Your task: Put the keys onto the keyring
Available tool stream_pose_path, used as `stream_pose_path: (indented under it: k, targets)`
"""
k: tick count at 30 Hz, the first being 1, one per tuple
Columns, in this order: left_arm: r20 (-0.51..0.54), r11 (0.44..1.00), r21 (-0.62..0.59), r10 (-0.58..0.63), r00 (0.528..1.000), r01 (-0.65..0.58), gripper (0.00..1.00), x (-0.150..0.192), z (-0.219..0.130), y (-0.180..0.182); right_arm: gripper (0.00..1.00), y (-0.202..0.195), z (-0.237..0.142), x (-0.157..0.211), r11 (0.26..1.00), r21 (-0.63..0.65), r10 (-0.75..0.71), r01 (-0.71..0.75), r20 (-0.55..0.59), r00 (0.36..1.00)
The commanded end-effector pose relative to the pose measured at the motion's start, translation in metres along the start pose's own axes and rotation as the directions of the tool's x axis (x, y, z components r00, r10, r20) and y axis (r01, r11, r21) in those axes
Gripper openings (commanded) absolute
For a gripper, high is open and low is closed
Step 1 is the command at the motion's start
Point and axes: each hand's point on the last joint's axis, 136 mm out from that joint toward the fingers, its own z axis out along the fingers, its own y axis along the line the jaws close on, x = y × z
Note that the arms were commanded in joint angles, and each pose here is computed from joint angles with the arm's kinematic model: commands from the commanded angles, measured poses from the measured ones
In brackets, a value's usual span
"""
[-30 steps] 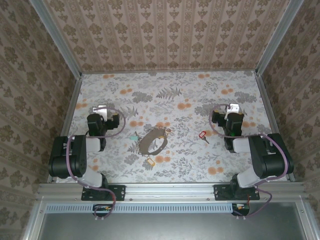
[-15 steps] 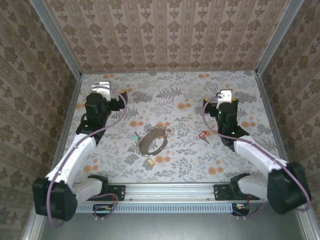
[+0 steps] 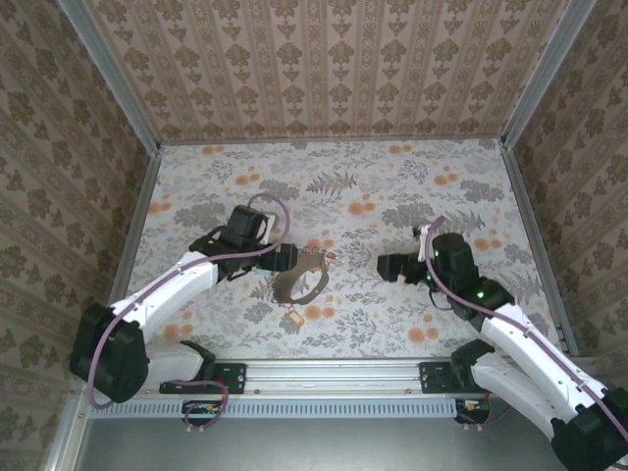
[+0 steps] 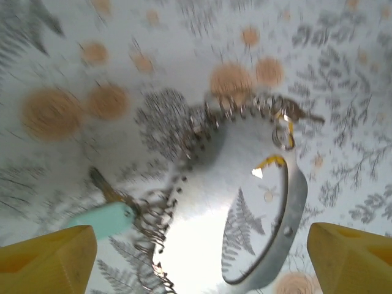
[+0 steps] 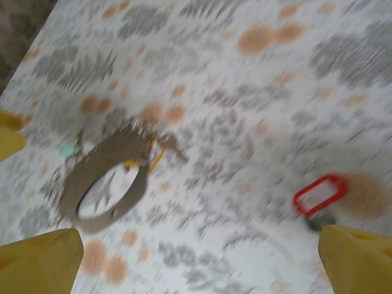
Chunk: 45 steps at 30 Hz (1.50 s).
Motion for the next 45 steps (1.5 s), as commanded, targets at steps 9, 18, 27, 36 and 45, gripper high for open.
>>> stream_pose_path:
  k: [9, 18, 27, 36, 45]
  targets:
    - [-0.147, 0.999, -0.030, 0.013, 0.989, -0.017, 0.84, 0.031, 0.051, 0.001, 1.00, 0.011, 0.009, 0.022, 0.999, -0.024, 0.040, -0.041, -0.043, 0.998]
    - [-0.227, 0.990, -0.095, 0.085, 0.970, -0.109, 0.83, 0.061, 0.073, -0.016, 1.00, 0.019, 0.008, 0.000, 0.999, -0.010, -0.051, 0.051, -0.034, 0.998]
    - [-0.266, 0.991, -0.063, 0.101, 0.959, -0.122, 0.82, 0.086, 0.078, -0.043, 1.00, 0.022, -0.003, -0.011, 0.996, -0.002, -0.091, 0.090, -0.007, 0.996]
    - [-0.291, 0.988, 0.069, 0.155, 0.944, -0.140, 0.80, 0.104, 0.064, -0.093, 1.00, 0.012, 0.000, -0.006, 0.996, 0.024, -0.089, 0.089, -0.017, 0.996]
    - [-0.229, 0.987, 0.094, 0.147, 0.962, -0.128, 0.70, 0.083, 0.013, -0.084, 1.00, 0.003, 0.009, 0.015, 0.996, 0.031, -0.077, 0.080, -0.094, 0.993]
